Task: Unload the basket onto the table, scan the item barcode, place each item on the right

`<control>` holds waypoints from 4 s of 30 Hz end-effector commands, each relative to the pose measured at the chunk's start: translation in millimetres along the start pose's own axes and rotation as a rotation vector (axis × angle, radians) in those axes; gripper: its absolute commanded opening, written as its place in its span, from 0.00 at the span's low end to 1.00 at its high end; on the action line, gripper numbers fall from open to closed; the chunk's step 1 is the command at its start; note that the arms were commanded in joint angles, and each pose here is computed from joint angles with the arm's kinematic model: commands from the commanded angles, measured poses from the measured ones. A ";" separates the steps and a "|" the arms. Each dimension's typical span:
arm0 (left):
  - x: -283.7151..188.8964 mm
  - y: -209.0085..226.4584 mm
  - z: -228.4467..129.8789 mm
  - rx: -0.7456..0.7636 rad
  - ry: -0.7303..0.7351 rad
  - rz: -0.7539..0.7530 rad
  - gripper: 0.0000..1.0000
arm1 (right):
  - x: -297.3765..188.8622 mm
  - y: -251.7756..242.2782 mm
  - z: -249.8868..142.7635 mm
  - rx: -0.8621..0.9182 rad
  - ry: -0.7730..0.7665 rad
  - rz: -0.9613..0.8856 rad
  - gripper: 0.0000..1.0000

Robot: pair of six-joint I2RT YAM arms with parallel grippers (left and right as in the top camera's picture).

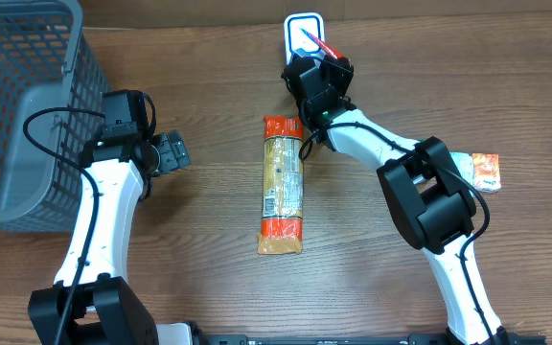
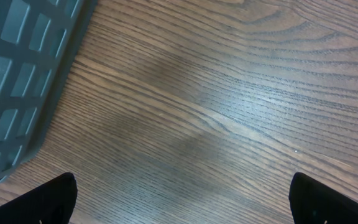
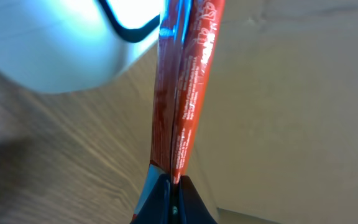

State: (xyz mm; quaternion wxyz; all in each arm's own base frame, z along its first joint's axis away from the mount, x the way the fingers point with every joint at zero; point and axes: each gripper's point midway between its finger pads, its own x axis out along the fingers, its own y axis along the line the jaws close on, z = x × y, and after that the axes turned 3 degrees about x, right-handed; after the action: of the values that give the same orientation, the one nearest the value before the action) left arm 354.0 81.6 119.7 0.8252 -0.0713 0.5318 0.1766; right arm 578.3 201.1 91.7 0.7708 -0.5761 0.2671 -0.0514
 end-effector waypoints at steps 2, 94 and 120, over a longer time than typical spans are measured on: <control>-8.6 -2.0 7.6 0.022 -0.031 -0.008 1.00 | -24.1 -40.7 15.6 0.138 -0.010 -0.097 0.03; -8.6 -2.0 7.6 0.022 -0.031 -0.008 1.00 | -121.8 102.1 -242.0 0.908 0.663 0.473 0.04; -8.6 -2.0 7.6 0.022 -0.031 -0.008 1.00 | -212.2 73.7 -65.5 1.045 0.456 1.230 0.59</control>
State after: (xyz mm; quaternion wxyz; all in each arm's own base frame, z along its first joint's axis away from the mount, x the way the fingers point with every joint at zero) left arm 354.1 81.6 119.8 0.8253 -0.0713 0.5317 0.1766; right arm 371.0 232.1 90.6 0.7843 0.0993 0.6003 0.1210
